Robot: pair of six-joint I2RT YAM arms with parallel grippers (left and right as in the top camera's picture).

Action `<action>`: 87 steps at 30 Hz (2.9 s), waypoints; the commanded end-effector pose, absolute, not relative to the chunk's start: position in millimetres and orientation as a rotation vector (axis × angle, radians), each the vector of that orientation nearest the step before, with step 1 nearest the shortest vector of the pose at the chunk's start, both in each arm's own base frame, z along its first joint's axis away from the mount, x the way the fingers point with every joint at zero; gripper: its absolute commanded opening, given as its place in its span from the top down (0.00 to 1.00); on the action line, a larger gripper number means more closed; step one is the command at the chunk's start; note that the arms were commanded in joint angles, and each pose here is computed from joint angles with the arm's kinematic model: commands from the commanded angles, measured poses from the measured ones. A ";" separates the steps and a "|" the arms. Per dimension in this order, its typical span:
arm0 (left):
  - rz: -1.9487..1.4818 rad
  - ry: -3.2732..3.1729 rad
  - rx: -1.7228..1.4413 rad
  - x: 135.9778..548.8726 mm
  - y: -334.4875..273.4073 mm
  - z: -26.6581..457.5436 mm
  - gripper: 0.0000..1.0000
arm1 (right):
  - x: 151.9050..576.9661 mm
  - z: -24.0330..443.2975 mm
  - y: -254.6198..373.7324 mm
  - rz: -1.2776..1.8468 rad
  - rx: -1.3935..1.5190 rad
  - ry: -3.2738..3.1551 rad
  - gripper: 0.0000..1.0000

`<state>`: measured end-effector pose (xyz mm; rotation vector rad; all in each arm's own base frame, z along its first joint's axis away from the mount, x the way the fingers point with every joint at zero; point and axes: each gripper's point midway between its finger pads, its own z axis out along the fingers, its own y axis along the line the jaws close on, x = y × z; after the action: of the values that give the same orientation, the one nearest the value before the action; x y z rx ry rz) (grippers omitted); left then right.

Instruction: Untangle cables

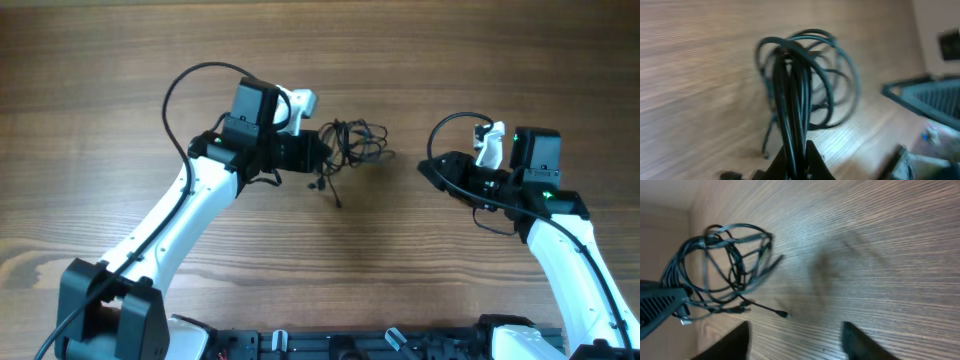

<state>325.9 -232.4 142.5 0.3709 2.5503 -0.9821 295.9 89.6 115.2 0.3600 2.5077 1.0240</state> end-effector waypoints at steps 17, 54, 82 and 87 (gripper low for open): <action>-1.282 2.413 0.844 265.5 -317.6 142.7 0.94 | 294.5 87.2 99.8 0.626 0.489 2.607 0.96; -1.057 2.754 0.061 331.6 -301.1 74.5 0.31 | 292.5 90.7 109.5 0.678 0.344 2.615 0.96; -0.551 2.378 -0.085 388.3 -176.5 207.3 0.93 | 300.2 79.8 63.2 0.293 0.360 2.595 0.96; -0.498 2.502 -0.103 375.2 -168.9 179.3 0.87 | 293.2 83.0 90.7 0.505 0.302 2.627 0.55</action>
<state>370.7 -174.4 184.8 -0.0946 2.4900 -0.5589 295.6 81.0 81.3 0.3256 2.6161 0.4271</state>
